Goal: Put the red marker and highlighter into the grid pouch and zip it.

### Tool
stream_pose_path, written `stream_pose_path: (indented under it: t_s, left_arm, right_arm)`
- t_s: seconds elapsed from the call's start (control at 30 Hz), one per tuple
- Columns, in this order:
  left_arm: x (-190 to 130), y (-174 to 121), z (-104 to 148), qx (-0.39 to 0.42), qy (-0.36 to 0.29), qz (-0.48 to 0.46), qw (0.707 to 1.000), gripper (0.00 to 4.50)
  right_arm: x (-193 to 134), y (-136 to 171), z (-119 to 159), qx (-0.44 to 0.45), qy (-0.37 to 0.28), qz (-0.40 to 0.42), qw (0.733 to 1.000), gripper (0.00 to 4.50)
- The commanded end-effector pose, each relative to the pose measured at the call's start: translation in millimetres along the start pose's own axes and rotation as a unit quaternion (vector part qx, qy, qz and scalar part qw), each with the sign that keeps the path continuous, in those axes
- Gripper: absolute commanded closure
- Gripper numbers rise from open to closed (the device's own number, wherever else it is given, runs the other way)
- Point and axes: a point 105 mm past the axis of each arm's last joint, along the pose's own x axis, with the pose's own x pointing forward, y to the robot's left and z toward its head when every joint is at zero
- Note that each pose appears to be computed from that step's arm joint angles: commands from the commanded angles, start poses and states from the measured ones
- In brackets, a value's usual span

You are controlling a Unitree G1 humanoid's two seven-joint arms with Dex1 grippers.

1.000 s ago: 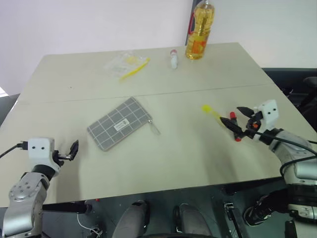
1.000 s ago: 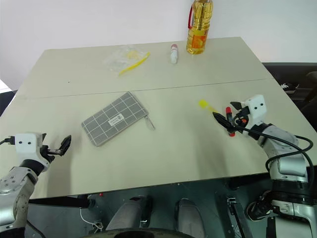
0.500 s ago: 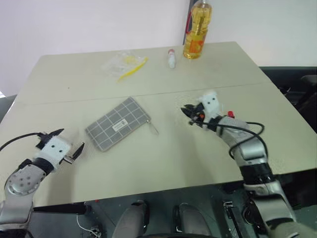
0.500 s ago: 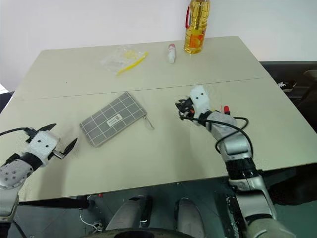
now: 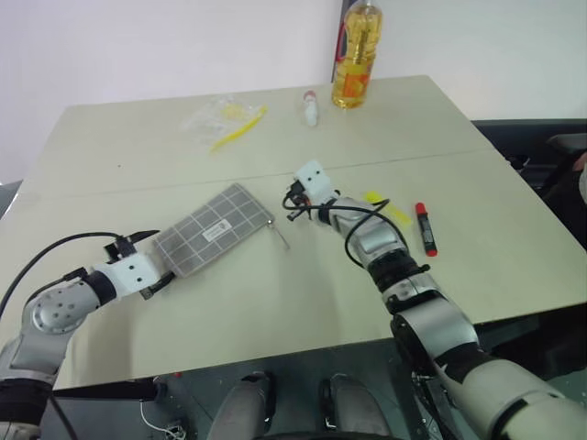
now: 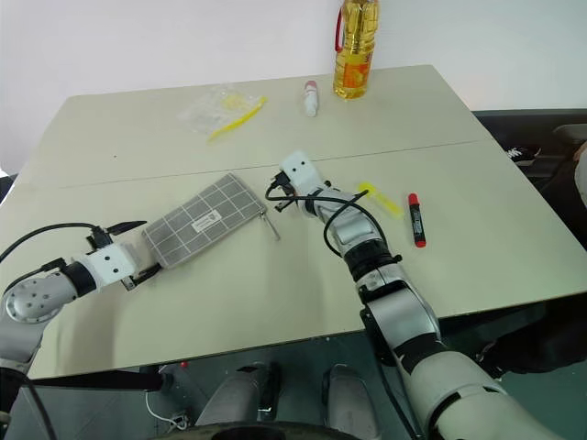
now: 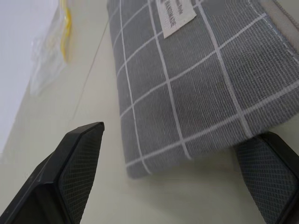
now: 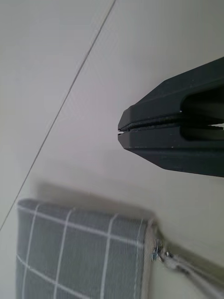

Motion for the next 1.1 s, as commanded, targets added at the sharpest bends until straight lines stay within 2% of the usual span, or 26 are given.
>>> stream_pose_path:
  t_s: [0.03, 0.53, 1.1]
  left_arm:
    - [2, -10, -4, 0.027, -0.001, -0.027, 0.999, 0.00]
    - [6, -5, 2, 0.034, -0.025, -0.030, 0.999, 0.00]
    - [-2, -10, 12, 0.023, -0.036, -0.029, 0.999, 0.00]
  right_arm:
    - [5, 1, 14, -0.010, -0.013, 0.007, 1.000, 4.45]
    - [18, 38, 24, -0.067, -0.025, 0.093, 0.993, 4.45]
    - [16, 43, 10, -0.071, -0.019, 0.105, 0.992, 4.45]
